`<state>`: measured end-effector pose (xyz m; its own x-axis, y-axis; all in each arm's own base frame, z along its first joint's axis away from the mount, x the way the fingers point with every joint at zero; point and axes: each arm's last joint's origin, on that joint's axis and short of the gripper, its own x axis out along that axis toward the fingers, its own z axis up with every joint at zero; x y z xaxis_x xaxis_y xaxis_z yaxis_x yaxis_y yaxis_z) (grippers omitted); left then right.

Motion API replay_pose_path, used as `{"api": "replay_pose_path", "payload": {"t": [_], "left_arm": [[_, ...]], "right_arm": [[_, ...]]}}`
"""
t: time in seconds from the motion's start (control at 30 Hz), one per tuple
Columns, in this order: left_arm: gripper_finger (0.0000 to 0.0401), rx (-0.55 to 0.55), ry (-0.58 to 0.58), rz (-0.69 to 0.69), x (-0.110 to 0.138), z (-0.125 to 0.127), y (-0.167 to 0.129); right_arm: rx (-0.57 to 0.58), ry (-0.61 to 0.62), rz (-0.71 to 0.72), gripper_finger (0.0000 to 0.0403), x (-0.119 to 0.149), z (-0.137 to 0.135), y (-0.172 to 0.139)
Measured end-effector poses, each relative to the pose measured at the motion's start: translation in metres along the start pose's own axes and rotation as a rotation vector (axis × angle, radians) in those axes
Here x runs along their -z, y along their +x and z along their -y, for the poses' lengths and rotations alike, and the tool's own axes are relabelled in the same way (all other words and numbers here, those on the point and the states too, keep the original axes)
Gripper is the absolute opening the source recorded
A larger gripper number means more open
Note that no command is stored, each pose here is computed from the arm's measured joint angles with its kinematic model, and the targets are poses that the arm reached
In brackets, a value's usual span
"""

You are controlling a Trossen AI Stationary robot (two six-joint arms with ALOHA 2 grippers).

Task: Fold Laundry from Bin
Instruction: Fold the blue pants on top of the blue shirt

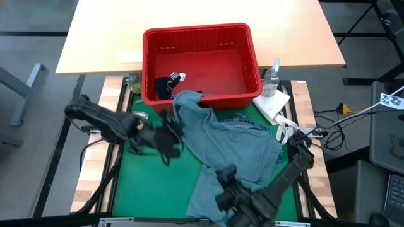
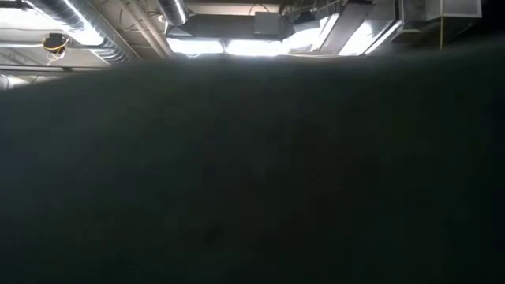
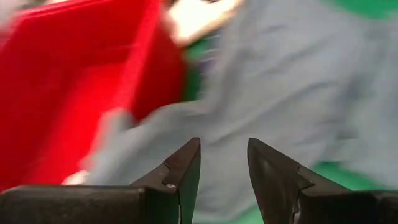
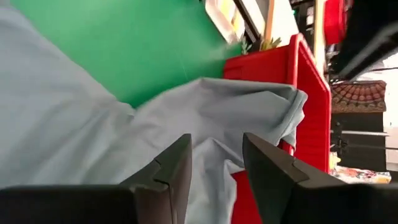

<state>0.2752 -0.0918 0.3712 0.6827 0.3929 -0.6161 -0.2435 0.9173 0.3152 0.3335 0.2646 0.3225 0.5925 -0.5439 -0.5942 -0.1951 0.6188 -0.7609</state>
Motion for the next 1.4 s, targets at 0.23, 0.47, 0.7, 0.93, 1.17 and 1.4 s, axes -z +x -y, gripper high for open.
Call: {"api": "replay_pose_path", "payload": {"t": [0.23, 0.47, 0.7, 0.93, 1.17, 1.4], "left_arm": [[0.0128, -0.231, 0.023, -0.093, 0.008, -0.066, -0.002], [0.0128, -0.223, 0.148, -0.264, 0.02, -0.1, 0.029], [0.0128, -0.216, 0.253, -0.405, 0.045, -0.122, 0.06], [0.0128, -0.179, 0.291, -0.405, 0.057, -0.123, 0.081], [0.0128, -0.12, 0.327, -0.374, 0.056, -0.122, 0.083], [0.0128, 0.01, 0.302, -0.323, 0.053, -0.118, 0.084]], "right_arm": [[-0.023, -0.08, -0.104, 0.0143, 0.002, 0.034, 0.043], [-0.009, -0.098, -0.181, 0.0143, 0.007, 0.062, 0.077], [0.0, -0.061, -0.228, 0.0143, 0.013, 0.079, 0.095], [-0.003, -0.051, -0.237, 0.0143, 0.014, 0.082, 0.1], [-0.003, -0.051, -0.237, 0.0143, 0.014, 0.082, 0.1], [-0.003, -0.051, -0.237, 0.0143, 0.014, 0.082, 0.1]]}}
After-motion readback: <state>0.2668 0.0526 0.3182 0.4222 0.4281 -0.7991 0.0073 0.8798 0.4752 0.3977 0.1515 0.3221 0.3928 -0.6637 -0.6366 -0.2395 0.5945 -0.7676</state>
